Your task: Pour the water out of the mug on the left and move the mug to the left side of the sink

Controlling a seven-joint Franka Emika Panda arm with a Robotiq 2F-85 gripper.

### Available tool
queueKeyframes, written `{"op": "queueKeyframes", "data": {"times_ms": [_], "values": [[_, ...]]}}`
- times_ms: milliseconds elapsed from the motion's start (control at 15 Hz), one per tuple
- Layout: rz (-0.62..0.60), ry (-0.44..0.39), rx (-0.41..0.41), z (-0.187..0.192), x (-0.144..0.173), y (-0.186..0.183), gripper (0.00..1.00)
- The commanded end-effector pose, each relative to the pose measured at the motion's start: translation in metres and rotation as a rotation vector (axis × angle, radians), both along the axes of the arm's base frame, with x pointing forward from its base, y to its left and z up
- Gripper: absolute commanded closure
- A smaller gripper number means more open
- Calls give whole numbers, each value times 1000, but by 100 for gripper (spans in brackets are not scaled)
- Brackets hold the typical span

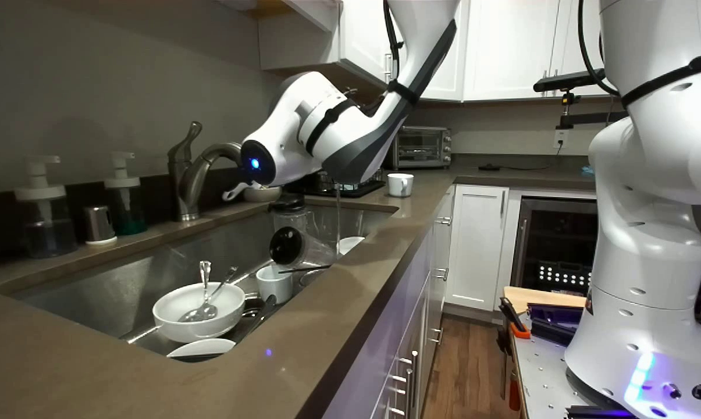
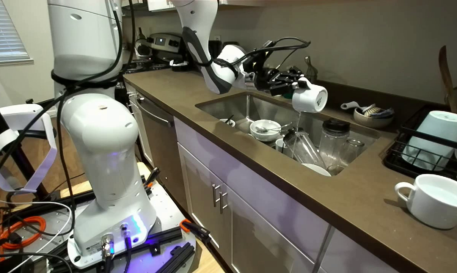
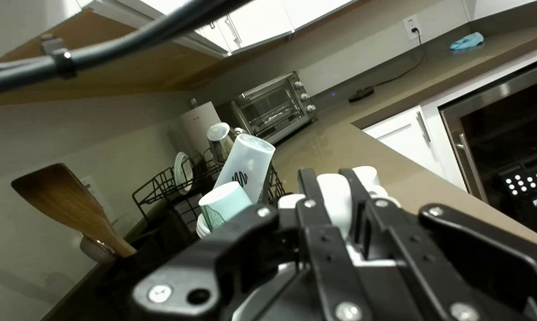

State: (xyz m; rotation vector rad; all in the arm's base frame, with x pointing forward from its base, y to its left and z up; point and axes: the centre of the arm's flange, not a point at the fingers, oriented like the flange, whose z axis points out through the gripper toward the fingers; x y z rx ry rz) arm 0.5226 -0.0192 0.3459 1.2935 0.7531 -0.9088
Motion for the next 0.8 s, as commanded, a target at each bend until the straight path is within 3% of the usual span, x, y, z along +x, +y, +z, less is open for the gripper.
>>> {"op": "queueKeyframes", "data": {"times_ms": [0,733], "values": [[-4,1,-11,0,0,0,84],[-9,0,-22,0,-1,-1,84]]}}
